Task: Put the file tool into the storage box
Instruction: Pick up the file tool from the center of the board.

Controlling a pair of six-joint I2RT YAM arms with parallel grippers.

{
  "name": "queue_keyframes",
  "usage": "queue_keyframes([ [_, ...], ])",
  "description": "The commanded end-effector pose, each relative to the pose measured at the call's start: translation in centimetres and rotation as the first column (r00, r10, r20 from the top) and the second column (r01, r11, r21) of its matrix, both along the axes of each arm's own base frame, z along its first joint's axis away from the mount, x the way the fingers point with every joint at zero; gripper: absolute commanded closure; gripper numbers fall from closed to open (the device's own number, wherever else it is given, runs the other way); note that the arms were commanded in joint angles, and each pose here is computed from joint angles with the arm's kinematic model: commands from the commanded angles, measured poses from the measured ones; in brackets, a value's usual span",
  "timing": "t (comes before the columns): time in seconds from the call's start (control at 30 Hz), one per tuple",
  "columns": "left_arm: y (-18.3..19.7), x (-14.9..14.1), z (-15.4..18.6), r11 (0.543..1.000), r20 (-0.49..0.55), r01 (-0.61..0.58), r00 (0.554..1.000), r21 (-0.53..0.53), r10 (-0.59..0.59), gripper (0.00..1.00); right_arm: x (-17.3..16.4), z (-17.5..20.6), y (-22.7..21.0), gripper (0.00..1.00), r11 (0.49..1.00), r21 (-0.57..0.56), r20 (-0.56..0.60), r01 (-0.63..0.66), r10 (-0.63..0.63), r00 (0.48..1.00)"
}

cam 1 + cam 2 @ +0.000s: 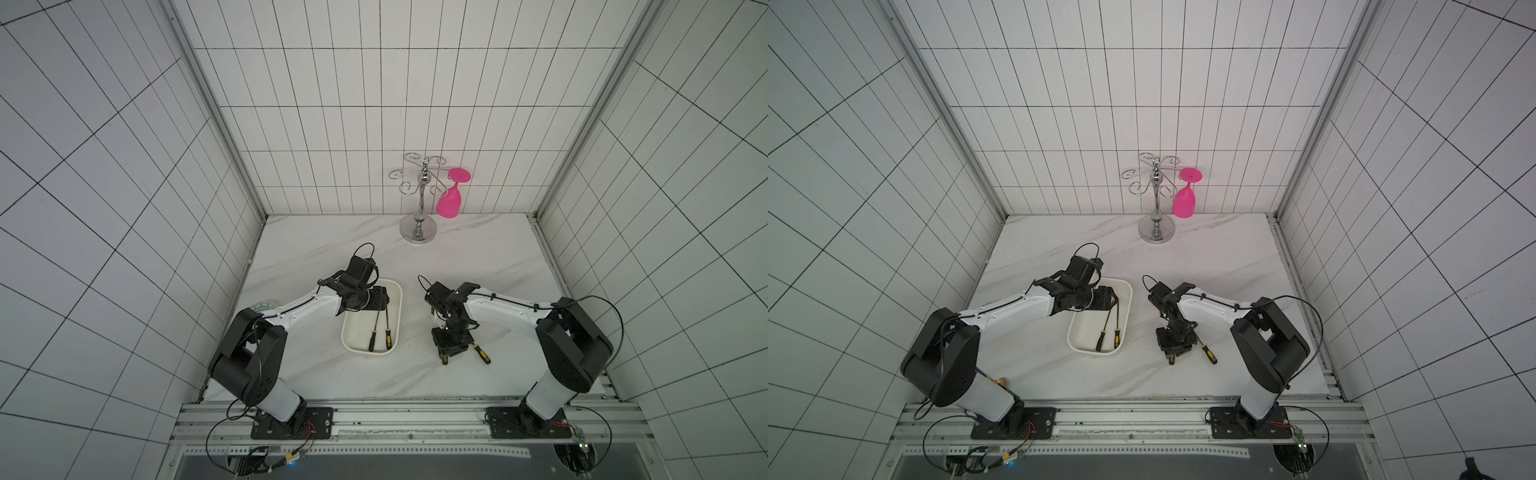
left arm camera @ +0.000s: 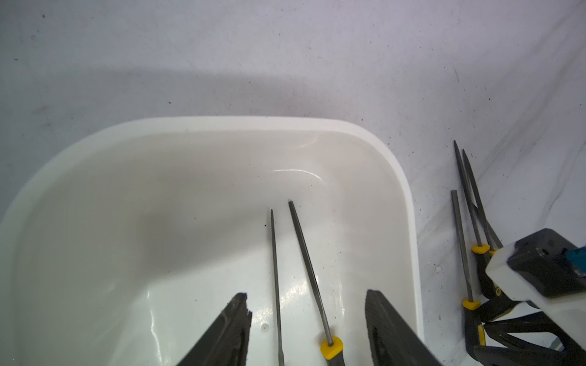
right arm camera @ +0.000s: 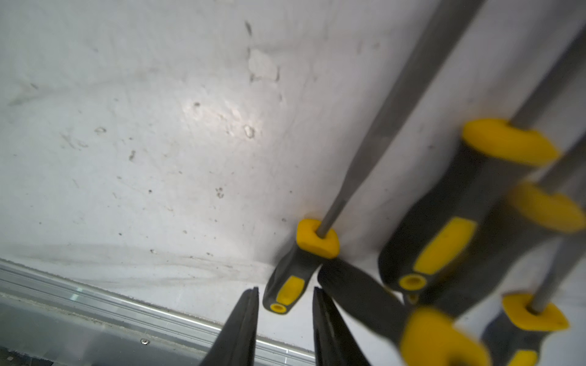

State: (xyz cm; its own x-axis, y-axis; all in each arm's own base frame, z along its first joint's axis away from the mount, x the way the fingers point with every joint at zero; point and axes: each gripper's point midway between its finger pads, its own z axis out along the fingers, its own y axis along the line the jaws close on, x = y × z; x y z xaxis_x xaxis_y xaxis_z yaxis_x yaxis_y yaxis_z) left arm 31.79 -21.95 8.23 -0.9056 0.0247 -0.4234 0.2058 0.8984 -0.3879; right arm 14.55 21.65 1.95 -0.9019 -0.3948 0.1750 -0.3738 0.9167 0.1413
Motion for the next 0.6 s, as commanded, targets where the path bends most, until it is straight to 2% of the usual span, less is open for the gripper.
queue_keyframes([
  [0.0,0.4,0.7,0.7,0.999,0.032,-0.020,0.999,-0.027,0.021,0.39,0.5,-1.1,0.0,0.68,0.999,-0.040,0.006,-0.022,0.022,1.000],
  [0.1,1.3,1.0,0.8,0.998,0.040,-0.046,0.998,-0.035,0.048,0.39,1.0,-0.8,0.8,0.73,0.999,-0.029,0.002,-0.027,0.027,1.000],
  [0.23,1.6,1.1,1.6,0.997,0.079,-0.049,0.995,-0.062,0.054,0.38,1.9,-0.2,2.0,0.90,0.999,0.002,0.024,-0.041,0.041,0.999],
  [0.33,1.3,1.4,2.7,0.995,0.106,-0.036,0.993,-0.094,0.046,0.37,3.3,1.3,3.3,0.90,0.995,0.054,0.084,-0.089,0.085,0.993],
  [0.4,0.8,1.4,3.4,0.991,0.101,-0.027,0.994,-0.131,0.040,0.28,4.4,2.7,4.5,0.90,0.986,0.103,0.143,-0.127,0.112,0.983],
  [0.43,0.4,1.4,3.7,0.988,0.093,-0.021,0.995,-0.156,0.035,0.26,4.8,3.5,5.0,0.90,0.981,0.129,0.174,-0.148,0.124,0.977],
  [0.57,-1.0,1.4,5.4,0.966,0.067,-0.026,0.997,-0.258,0.045,0.26,5.6,6.4,7.5,0.89,0.952,0.239,0.218,-0.192,0.140,0.966],
])
